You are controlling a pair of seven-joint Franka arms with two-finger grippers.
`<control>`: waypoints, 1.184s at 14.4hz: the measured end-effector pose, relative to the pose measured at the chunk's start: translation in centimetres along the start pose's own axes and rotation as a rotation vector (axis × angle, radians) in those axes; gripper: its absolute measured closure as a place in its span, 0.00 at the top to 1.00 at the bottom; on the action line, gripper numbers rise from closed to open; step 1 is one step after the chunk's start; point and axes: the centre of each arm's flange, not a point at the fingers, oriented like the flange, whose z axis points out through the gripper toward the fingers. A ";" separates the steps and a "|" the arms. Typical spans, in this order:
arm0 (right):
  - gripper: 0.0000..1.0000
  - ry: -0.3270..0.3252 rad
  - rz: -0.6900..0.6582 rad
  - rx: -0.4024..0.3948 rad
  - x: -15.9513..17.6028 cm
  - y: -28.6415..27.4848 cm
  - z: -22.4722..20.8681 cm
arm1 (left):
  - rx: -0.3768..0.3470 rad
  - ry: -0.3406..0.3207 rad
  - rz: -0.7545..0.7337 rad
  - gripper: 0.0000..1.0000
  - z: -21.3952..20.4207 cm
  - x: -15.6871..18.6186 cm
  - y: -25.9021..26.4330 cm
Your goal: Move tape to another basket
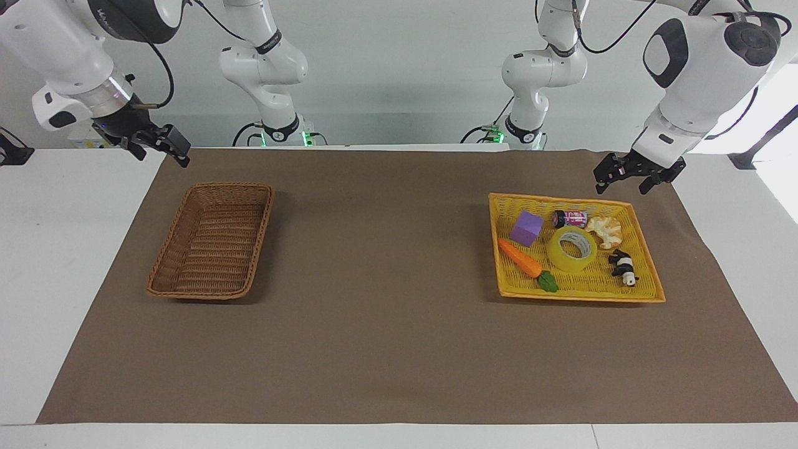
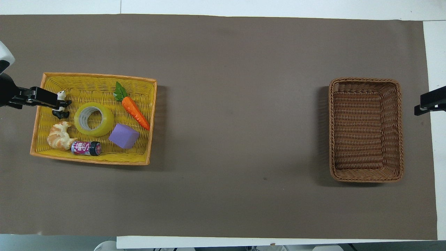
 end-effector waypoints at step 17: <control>0.99 0.000 0.000 0.000 0.0 0.0 0.0 | -0.012 0.004 -0.133 0.80 20.2 0.0 -2.9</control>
